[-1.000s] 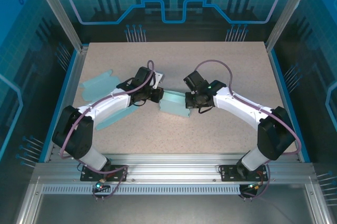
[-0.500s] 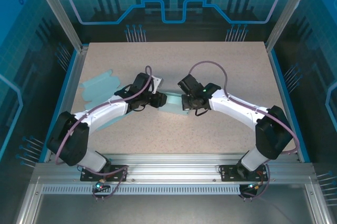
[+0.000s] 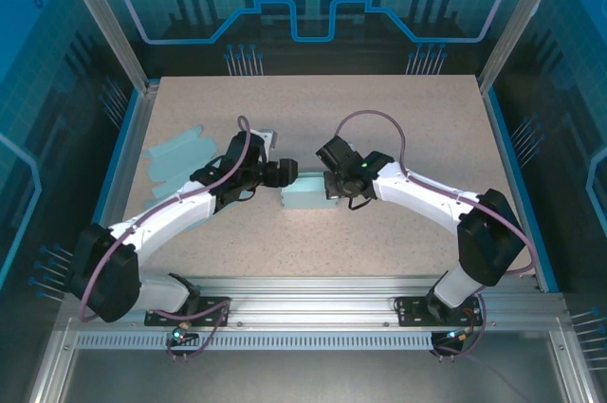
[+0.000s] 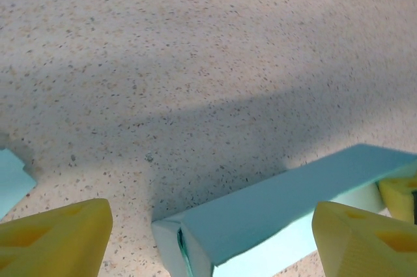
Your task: Fold the paper box
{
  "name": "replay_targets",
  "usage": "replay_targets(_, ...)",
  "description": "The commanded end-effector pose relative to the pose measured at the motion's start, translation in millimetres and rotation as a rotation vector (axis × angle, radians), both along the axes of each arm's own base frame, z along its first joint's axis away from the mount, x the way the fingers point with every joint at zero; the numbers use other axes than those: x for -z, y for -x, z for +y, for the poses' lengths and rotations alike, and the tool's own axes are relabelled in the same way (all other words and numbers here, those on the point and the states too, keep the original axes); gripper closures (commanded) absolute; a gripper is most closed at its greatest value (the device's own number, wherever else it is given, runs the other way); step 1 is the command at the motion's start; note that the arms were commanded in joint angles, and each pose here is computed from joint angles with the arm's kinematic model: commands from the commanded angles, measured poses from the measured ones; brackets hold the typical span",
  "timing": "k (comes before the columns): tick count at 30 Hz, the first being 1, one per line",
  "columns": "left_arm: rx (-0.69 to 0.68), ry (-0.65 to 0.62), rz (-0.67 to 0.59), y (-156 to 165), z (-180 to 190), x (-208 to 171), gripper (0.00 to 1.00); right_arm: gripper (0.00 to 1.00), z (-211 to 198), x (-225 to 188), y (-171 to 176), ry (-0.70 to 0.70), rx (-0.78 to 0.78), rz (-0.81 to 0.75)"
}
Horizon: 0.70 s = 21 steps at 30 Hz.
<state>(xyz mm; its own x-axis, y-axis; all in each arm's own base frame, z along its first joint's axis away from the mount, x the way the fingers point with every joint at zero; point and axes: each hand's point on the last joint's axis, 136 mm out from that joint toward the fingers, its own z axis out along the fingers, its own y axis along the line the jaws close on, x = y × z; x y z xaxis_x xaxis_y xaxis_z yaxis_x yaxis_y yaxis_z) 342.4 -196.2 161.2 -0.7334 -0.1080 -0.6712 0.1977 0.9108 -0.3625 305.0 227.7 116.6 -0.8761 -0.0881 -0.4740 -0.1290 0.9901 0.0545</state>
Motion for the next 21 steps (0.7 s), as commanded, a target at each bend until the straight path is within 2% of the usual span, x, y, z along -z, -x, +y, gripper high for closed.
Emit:
replay_targets(1,-0.118,0.066,0.044,-4,7,7,0.19,0.97,-1,13,6,0.051,-0.019,0.036)
replay_targets(6,-0.131,0.096,0.093,-1,4,25,0.21,0.97,0,13,6,0.055,-0.020,0.034)
replay_targets(14,-0.188,0.121,0.141,12,13,58,0.32,0.95,-2,13,8,0.077,-0.016,0.021)
replay_targets(21,-0.219,0.146,0.173,17,15,86,0.40,0.85,-2,11,9,0.084,-0.022,0.012)
